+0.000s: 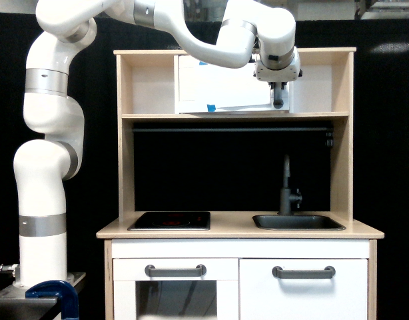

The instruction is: Open the oven door

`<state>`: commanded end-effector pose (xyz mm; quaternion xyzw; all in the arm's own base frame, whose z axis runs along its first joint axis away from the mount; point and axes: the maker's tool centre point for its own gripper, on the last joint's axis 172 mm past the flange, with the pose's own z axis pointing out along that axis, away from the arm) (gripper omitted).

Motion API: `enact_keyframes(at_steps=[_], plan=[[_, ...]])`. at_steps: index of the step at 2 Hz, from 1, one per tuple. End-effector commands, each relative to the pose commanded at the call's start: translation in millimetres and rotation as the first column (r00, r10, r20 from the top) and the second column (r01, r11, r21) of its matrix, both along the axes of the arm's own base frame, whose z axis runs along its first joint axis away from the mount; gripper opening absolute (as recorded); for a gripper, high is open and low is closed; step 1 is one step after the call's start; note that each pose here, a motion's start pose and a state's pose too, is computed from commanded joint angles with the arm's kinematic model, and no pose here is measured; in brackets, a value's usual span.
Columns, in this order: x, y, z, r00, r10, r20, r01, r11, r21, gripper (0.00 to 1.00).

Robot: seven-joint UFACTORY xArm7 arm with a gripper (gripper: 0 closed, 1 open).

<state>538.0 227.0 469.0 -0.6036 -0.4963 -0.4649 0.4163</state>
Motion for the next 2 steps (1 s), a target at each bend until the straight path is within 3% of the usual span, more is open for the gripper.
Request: enact_keyframes(at_steps=[1,2], plan=[[-2,0,2,1.0,0.0,0.0,0.0,1.0,0.0,1.0],[12,-3,-7,1.0,0.0,0.0,0.0,1.0,0.0,1.0]])
